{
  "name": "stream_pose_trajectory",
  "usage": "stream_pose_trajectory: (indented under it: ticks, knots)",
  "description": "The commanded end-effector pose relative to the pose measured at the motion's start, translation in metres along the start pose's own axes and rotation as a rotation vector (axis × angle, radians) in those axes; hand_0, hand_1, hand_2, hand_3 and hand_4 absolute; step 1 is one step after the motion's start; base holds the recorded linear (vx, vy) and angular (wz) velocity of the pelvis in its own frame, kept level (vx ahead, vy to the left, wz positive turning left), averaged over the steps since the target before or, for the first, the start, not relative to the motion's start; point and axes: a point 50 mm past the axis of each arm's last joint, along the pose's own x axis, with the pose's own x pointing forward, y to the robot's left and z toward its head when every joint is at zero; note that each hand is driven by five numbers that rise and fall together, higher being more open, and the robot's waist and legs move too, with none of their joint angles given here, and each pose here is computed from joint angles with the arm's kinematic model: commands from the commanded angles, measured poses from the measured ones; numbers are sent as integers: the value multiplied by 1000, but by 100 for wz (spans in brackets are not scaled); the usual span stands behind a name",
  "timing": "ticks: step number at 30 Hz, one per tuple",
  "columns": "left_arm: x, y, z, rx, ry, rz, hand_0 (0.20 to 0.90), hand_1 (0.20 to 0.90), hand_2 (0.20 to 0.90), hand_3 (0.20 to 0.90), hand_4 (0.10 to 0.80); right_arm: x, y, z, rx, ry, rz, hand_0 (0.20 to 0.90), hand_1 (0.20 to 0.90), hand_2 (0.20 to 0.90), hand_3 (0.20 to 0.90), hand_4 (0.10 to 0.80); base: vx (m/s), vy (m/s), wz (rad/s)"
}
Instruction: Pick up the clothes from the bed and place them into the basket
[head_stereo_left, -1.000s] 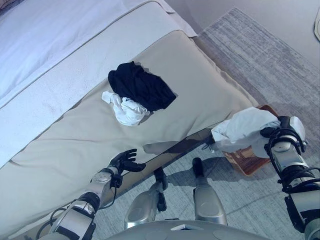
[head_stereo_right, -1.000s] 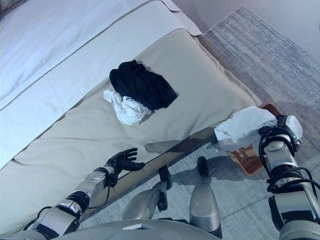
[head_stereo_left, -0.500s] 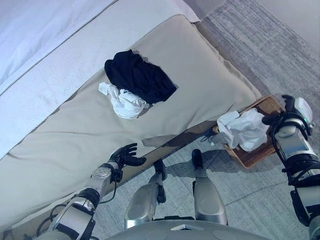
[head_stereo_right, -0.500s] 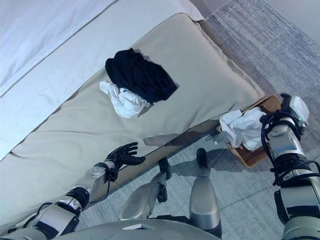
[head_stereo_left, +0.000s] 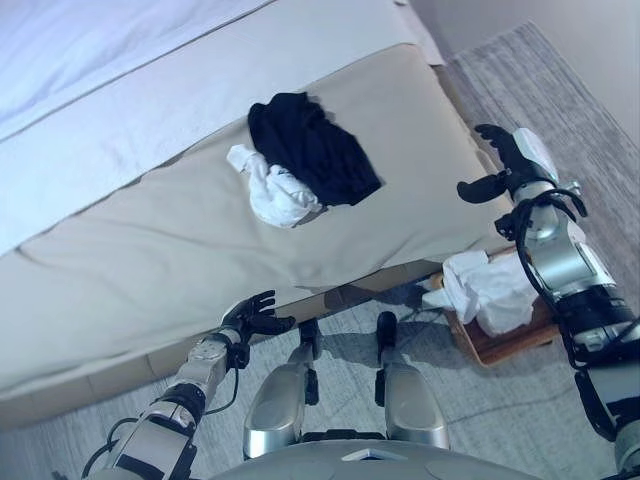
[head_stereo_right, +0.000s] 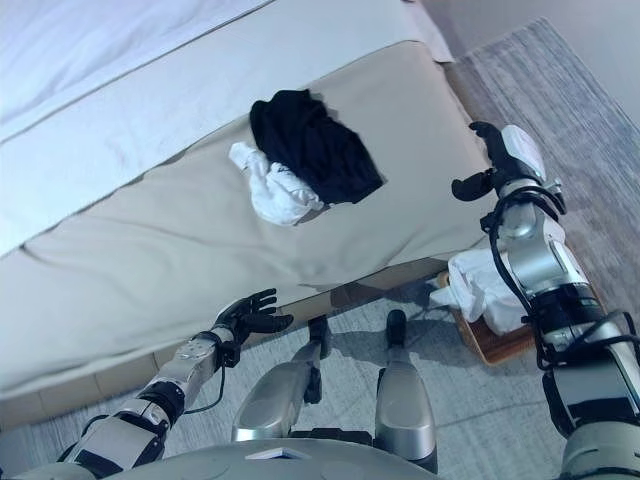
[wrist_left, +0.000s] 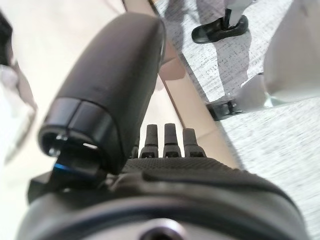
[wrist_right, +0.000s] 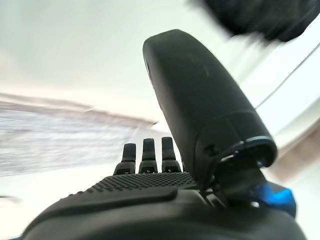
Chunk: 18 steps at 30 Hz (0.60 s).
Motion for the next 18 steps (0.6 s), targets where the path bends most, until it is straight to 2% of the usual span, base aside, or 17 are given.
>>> stream_pose_trajectory:
  ticks: [1,10,18]
  knots:
    - [-13,25,-22,32,58,66,900,900,900,900,800,16,-25,14,27,-10,-143,900,900,900,900,800,64,65,63]
    - [-18,47,-18,42,53,127,900,900,900,900,800,34,-44,14,275,186,-281,900,900,900,900,800,68,25,43]
    - [-18,42,-9,51,-27,85,900,900,900,900,800,37,-65,12,460,321,-361,900,900,900,900,800,47,28,13]
